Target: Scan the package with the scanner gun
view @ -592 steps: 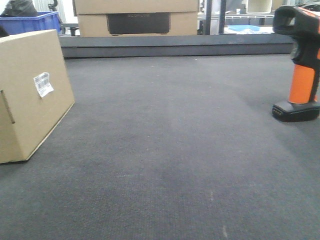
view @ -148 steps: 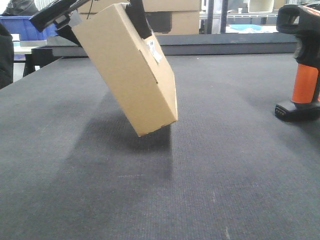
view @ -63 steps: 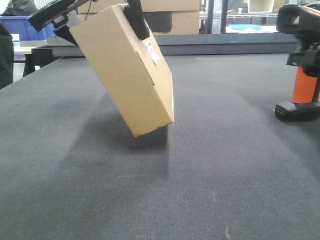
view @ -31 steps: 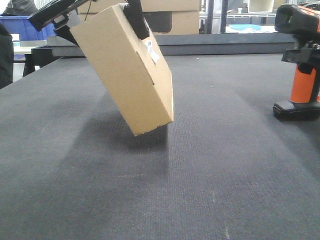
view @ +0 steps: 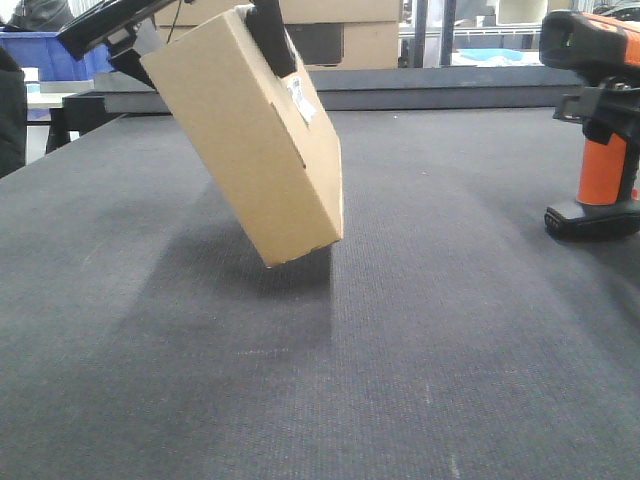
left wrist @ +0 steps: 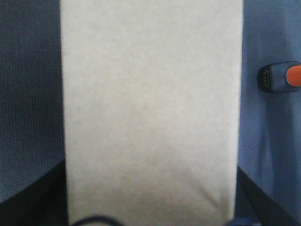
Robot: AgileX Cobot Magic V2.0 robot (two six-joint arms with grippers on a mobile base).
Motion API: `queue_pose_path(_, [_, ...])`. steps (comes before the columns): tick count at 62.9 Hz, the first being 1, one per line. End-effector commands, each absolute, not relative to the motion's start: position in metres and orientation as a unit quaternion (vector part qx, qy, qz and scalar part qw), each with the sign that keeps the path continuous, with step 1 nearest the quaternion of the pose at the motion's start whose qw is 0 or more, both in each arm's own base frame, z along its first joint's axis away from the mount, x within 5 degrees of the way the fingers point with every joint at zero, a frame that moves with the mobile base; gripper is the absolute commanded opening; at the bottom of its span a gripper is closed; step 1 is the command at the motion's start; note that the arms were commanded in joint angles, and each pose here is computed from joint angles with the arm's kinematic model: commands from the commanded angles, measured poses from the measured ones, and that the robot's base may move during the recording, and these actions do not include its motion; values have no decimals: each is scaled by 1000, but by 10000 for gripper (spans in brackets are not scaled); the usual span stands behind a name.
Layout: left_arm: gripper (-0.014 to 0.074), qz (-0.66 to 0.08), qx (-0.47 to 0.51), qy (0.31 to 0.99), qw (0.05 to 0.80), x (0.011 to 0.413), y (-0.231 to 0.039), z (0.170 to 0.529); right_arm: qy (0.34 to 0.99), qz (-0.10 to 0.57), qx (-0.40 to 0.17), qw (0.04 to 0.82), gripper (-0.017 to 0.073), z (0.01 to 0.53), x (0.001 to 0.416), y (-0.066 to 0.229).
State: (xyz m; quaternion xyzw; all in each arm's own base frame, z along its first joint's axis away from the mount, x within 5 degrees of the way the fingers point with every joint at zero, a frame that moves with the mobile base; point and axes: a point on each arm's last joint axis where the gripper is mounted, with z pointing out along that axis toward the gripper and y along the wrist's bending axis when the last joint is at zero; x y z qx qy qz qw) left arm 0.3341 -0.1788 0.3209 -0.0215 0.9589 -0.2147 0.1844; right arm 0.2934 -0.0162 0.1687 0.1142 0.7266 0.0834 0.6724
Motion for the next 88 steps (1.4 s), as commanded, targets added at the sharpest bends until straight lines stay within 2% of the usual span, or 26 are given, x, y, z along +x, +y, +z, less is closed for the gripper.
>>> queue_pose_path(1, [-111, -221, -18, 956, 193, 332, -181, 326, 723, 72, 118, 677, 336, 170, 295, -17])
queue_pose_path(8, [-111, -220, -18, 956, 192, 332, -181, 326, 722, 72, 118, 678, 298, 170, 295, -17])
queue_pose_path(23, [-111, -219, -18, 956, 192, 332, -180, 326, 718, 71, 120, 682, 288, 171, 295, -17])
queue_pose_path(30, [-111, -219, -18, 956, 192, 332, -180, 326, 715, 70, 123, 685, 158, 172, 295, -18])
queue_pose_path(42, [-111, -223, -19, 956, 190, 332, -181, 326, 683, 75, 102, 720, -171, 182, 295, -15])
queue_pose_path(51, [-111, -234, -23, 954, 185, 331, -183, 327, 673, 62, 74, 733, -160, 191, 293, -14])
queue_pose_path(73, [-111, -245, -28, 951, 187, 331, -184, 328, 717, -92, -78, 687, -160, 211, 281, -13])
queue_pose_path(88, [-111, -246, -28, 950, 189, 332, -184, 328, 710, -86, -70, 695, -162, 214, 280, -13])
